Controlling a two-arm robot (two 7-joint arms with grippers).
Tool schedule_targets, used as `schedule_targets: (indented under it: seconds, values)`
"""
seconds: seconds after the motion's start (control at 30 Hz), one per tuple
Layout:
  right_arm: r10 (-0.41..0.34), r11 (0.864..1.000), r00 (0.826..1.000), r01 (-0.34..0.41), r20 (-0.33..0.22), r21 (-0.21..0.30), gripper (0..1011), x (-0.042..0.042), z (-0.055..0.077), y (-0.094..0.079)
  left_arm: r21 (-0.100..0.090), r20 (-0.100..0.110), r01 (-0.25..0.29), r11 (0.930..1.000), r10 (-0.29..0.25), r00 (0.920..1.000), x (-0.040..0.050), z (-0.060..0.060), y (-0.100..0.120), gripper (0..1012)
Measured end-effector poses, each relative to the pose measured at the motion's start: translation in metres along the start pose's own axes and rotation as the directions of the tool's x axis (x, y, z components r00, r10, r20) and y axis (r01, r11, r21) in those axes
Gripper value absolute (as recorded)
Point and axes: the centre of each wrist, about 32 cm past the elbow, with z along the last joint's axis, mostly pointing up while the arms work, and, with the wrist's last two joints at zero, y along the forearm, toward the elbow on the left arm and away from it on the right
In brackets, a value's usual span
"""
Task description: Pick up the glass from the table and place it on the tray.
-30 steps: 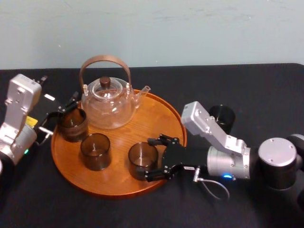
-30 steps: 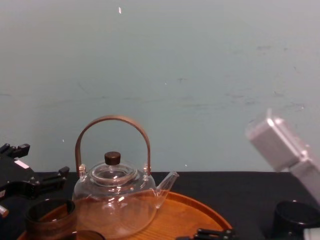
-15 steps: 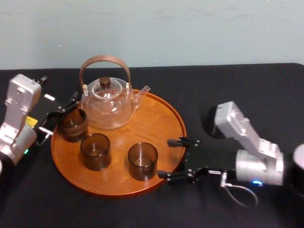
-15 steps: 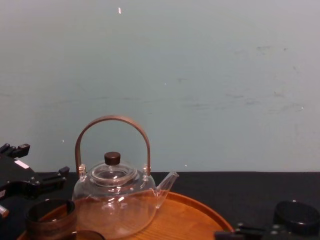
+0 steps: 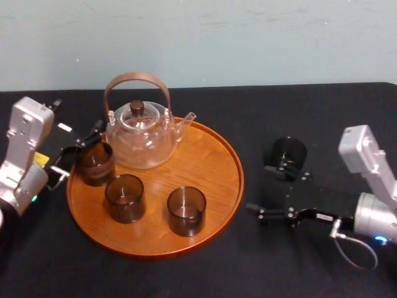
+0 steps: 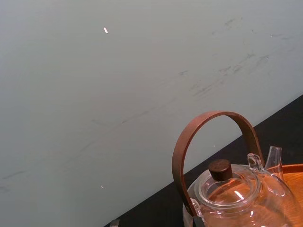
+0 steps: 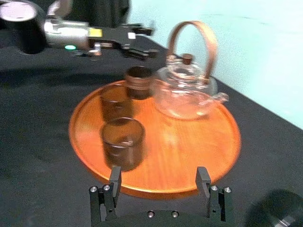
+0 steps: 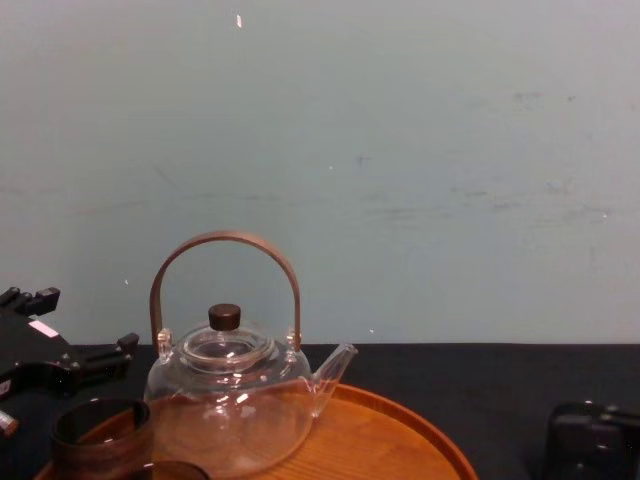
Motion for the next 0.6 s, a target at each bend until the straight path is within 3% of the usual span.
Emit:
schedule_targets:
  seconds: [0.23, 0.6]
  values:
    - [-0.126, 0.992, 0.992, 0.126, -0.032, -0.003, 1002, 0.0036, -0.005, -0.019, 0.0, 0.0, 0.0, 1.0, 0.0, 1.0, 0.0, 0.0, 0.0, 1001]
    - [-0.316, 0.949, 0.945, 0.314, -0.08, -0.032, 1002, 0.011, -0.009, -0.035, 0.0, 0.0, 0.0, 1.0, 0.0, 1.0, 0.0, 0.0, 0.0, 1001]
